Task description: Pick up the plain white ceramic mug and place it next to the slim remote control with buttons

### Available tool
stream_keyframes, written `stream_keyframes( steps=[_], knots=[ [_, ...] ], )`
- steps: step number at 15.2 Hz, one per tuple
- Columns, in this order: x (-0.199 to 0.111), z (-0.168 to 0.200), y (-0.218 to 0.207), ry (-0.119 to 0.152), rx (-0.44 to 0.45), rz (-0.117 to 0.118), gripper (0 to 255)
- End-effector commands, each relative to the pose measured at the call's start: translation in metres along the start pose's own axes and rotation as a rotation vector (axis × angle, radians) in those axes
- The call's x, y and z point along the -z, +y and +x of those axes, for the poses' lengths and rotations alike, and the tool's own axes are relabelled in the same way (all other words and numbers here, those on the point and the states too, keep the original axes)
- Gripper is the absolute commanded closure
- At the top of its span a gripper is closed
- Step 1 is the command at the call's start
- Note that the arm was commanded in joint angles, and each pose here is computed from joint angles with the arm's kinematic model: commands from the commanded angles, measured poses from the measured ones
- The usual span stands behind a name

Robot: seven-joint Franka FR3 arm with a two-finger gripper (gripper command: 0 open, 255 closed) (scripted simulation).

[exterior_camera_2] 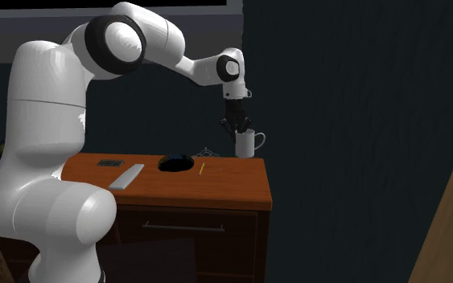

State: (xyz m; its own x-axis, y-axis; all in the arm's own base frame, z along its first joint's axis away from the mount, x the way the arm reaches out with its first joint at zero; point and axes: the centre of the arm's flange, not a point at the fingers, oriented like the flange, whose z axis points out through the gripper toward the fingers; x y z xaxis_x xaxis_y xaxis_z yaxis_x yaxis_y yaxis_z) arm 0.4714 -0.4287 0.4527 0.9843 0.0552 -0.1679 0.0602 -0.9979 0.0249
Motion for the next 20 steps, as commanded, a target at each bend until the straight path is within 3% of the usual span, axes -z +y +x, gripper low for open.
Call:
stream_keyframes(
  steps=[1, 14, 20],
  knots=[
    [0.010, -0.002, 0.001, 0.000, 0.000, 0.000, 255],
    [0.074, -0.013, 0.003, 0.000, 0.000, 0.000, 255],
    [0.076, -0.010, -0.076, 0.000, 0.000, 0.000, 255]
  ],
)
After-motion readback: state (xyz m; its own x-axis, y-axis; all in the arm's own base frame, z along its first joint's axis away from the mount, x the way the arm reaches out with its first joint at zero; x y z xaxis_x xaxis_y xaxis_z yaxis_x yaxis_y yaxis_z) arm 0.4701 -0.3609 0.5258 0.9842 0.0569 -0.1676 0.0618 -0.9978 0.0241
